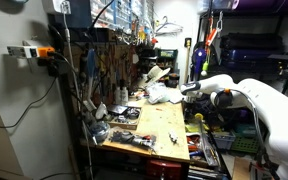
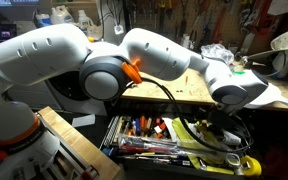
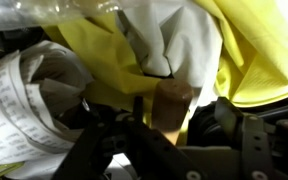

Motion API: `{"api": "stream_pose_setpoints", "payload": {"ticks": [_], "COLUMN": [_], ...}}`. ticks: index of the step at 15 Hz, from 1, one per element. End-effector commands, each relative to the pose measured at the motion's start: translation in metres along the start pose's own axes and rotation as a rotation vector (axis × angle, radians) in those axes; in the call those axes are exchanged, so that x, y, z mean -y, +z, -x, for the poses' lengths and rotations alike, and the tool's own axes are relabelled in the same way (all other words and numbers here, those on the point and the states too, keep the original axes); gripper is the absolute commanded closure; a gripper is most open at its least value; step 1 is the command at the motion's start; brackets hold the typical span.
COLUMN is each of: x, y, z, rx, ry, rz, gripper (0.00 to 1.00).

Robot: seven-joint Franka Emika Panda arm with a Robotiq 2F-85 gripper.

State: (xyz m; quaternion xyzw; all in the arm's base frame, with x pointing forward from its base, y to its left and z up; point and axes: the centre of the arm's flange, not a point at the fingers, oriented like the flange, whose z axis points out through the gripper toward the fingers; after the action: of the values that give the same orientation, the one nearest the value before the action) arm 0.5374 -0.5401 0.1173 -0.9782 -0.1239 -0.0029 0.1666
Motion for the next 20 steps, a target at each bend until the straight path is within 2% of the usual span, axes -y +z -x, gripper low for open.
{"api": "stream_pose_setpoints", "payload": {"ticks": [1, 5, 6, 9, 13, 20], "x": [-0.017, -0.016, -0.017, -0.021, -0.027, -0.048], "y": [-0.007, -0.022, -0.025, -0.027, -0.032, -0.044], "z": [-0.006, -0.001, 0.001, 0.01, 0.038, 0.086], "rx": [0.002, -0.011, -0.002, 0.043, 0.11, 0.155], "ry": [0.018, 0.022, 0.025, -0.011, -0.108, -0.243], "rz": [-0.007, 0.024, 0.028, 0.027, 0.057, 0.082], "gripper": [0.57, 0.88, 0.92, 0.92, 0.92, 0.92]}}
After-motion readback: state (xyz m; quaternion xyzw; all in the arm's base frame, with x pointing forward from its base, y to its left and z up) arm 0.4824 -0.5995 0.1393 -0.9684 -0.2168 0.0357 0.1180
